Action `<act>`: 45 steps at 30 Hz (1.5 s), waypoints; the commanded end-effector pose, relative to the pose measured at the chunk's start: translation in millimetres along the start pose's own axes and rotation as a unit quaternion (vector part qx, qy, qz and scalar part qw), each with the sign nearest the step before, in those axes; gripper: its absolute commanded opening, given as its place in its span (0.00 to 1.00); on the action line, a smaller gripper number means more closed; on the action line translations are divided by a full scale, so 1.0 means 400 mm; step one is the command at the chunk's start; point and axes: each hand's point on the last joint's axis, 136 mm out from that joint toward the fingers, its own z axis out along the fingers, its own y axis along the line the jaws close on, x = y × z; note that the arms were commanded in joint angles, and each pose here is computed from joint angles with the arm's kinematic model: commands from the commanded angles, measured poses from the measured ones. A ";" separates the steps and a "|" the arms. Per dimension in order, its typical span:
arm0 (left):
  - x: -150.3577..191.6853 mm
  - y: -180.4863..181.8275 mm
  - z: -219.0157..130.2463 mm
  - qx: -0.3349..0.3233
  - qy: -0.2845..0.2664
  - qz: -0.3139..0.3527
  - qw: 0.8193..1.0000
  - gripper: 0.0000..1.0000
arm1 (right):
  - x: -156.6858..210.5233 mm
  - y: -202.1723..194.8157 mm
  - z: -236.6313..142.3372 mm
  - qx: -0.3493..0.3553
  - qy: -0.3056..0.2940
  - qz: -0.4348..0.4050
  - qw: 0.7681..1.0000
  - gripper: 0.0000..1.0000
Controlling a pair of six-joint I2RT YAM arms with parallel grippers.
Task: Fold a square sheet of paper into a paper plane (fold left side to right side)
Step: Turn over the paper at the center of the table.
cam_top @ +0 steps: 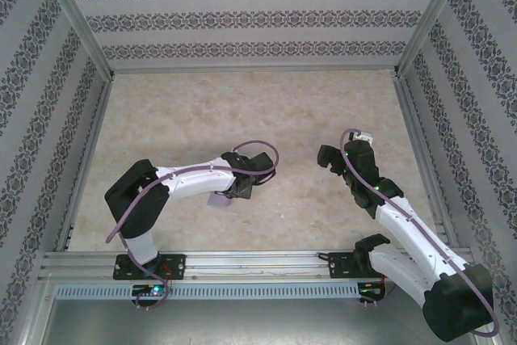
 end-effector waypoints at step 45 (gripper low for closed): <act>-0.234 0.044 -0.152 0.418 -0.213 -0.119 0.875 0.45 | 0.300 0.453 0.102 -0.302 0.334 0.086 0.889 0.23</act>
